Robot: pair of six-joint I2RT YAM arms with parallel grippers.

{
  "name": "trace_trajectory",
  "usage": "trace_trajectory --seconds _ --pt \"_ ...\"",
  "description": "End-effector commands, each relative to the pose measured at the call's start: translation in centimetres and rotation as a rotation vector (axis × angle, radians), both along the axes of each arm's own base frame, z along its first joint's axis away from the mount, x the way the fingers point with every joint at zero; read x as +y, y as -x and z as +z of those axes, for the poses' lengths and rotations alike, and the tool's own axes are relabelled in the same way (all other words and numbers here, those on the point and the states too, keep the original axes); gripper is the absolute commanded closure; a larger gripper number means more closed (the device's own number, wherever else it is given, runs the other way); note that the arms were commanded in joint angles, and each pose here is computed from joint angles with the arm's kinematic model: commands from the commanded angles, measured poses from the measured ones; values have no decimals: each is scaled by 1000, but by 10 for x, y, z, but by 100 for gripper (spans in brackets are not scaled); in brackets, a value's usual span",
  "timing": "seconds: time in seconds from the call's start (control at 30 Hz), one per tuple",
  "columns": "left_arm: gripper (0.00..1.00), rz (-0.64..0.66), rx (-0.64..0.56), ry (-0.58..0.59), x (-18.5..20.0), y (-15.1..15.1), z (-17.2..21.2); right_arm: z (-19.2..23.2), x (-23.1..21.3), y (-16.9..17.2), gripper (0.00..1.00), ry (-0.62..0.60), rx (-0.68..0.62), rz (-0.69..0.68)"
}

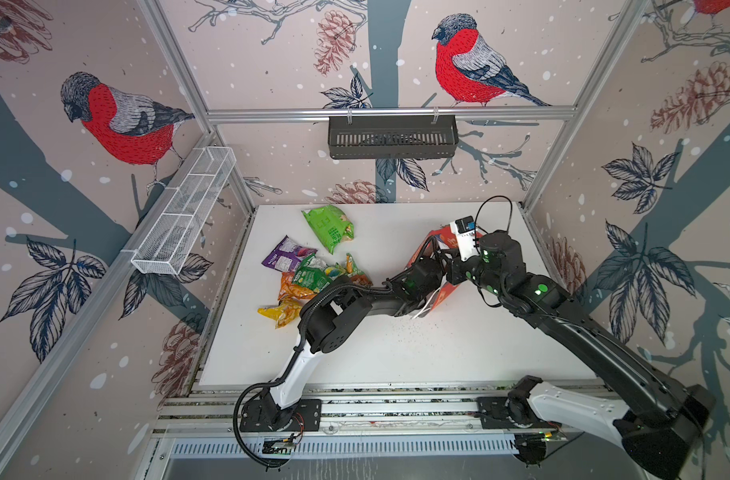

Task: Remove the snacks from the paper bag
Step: 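Lower the left gripper into the bag toward the orange packet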

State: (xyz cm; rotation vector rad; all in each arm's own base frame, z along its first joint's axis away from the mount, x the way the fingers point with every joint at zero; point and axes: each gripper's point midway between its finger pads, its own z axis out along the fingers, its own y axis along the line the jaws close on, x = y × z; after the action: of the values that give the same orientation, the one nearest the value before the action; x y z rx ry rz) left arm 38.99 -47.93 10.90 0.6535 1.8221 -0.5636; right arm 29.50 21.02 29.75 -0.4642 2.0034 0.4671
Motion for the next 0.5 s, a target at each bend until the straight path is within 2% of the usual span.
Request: trace_trajectory --seconds 0.0,0.1,0.47 --pt "22 6 8 0 0 -2 -1 7 12 5 100 -50 -2 67" --pt "38 11 21 3 -1 -4 -4 6 12 5 100 -55 2 69" --pt "34 52 65 -21 -8 -15 -20 6 7 5 100 -77 3 70"
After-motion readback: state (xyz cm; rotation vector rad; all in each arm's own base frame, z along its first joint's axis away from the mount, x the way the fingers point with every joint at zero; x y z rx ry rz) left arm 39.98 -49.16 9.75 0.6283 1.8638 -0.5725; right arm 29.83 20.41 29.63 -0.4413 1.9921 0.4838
